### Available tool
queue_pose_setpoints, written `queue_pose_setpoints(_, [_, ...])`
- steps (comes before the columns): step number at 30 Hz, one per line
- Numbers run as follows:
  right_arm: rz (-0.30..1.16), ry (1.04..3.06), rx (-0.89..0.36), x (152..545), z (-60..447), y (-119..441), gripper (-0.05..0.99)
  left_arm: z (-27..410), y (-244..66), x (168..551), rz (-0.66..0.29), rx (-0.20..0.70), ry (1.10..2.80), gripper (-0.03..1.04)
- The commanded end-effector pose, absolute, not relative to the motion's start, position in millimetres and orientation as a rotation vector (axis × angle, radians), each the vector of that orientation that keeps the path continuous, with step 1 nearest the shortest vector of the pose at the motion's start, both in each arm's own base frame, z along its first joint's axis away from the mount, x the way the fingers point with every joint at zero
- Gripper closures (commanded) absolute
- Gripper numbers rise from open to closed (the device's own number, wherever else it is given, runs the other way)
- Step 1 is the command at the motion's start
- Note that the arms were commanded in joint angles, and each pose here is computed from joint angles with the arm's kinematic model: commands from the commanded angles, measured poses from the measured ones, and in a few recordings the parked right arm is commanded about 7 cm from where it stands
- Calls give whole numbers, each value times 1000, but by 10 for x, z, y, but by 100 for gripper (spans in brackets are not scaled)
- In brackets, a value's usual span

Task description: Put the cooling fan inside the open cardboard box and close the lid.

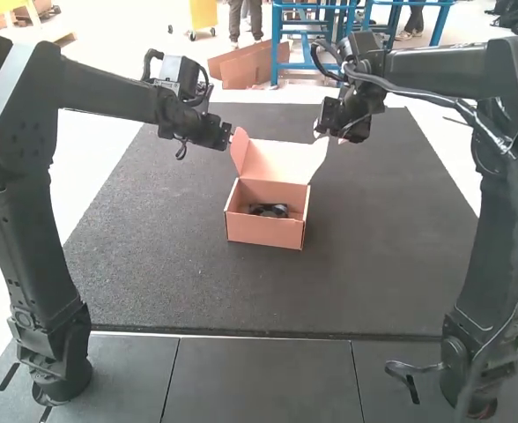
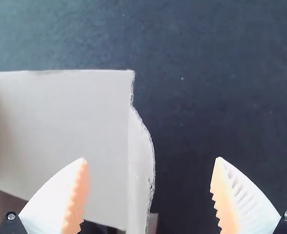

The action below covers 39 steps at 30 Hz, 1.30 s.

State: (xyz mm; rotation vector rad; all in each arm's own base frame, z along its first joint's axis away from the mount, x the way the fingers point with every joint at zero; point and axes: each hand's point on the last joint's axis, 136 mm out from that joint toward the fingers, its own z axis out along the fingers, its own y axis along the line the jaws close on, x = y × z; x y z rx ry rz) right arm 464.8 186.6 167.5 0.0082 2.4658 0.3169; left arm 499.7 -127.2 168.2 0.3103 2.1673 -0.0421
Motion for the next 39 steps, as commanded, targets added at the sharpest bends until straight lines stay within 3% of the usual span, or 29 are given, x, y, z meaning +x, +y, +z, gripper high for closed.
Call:
queue_pose_setpoints(1, [353,2436,11,4715,1814,1886,38,1808,-1324,5057,-63,302,2138,4])
queue_pose_setpoints(6, [359,2453,3,4685,1787,1907,41,1798,-1330,5050,-63,304,2140,4])
queue_pose_setpoints(12, [361,2463,1,4666,1764,1908,59,1805,-1331,5053,-63,304,2139,4])
queue_pose_setpoints(22, [357,2468,-8,4652,1735,1911,72,1810,-1330,5051,-62,306,2142,4])
queue_pose_setpoints(39, [354,2508,-15,4605,1565,1912,76,1770,-1315,5026,-58,308,2161,4])
